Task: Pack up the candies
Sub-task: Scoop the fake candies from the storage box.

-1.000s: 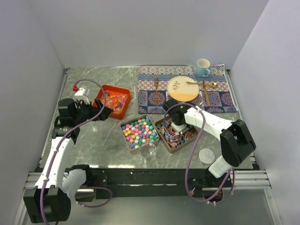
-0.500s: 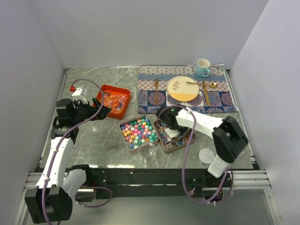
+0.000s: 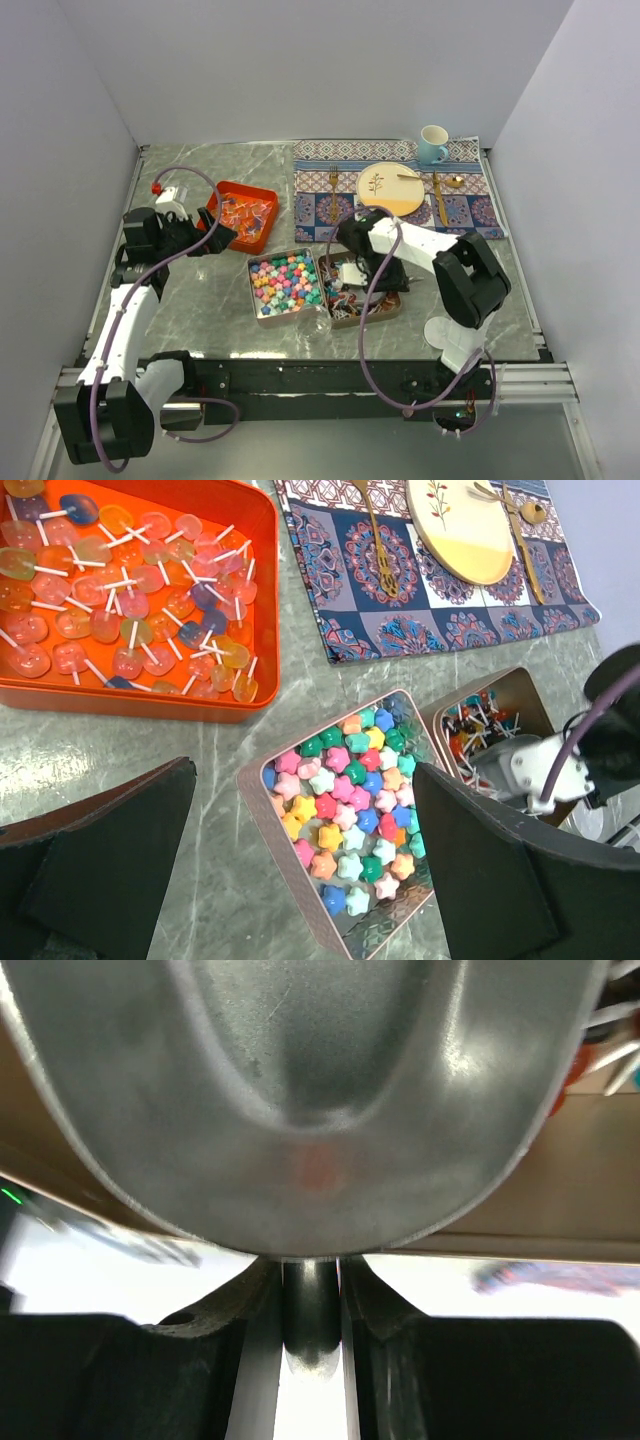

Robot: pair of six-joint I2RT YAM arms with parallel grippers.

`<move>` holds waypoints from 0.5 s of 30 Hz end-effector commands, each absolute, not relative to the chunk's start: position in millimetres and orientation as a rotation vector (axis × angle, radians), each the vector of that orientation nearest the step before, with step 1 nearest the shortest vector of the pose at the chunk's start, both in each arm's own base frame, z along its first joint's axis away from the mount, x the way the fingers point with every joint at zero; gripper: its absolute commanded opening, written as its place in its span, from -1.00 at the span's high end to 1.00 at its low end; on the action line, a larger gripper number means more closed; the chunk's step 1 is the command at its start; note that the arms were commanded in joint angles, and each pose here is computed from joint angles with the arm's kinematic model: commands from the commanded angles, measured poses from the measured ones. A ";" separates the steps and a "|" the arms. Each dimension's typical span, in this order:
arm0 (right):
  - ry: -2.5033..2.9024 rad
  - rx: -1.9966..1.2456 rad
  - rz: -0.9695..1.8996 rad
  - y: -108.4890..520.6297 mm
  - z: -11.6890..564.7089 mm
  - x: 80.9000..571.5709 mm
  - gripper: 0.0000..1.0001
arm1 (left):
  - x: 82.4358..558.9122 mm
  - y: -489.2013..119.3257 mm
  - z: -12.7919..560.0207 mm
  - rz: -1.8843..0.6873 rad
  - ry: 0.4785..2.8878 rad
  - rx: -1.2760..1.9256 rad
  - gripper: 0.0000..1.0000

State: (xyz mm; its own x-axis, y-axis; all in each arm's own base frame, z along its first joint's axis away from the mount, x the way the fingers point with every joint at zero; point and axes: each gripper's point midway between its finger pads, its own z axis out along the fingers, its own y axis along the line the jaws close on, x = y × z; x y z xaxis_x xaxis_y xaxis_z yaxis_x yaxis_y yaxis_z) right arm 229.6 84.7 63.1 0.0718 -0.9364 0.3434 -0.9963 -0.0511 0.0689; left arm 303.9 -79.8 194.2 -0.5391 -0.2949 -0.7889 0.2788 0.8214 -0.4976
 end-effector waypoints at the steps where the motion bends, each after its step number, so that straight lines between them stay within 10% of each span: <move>1: -2.299 1.930 0.073 111.2 62.5 232.5 1.00 | 314.8 -79.9 221.2 -0.731 1.932 0.021 -0.93; 15: -2.590 2.000 0.065 129.1 44.2 259.3 1.00 | 326.4 -71.3 223.5 -0.668 1.968 0.048 -0.93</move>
State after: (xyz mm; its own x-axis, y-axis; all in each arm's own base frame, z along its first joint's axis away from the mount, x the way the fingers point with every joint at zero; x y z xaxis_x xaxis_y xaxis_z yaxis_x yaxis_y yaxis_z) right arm 228.6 89.6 55.0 -0.1883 -0.9763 0.1071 -0.9817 0.1839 -0.0493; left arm 317.9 -75.7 205.4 -0.5320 -0.2807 -0.7989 0.2838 0.8298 -0.4805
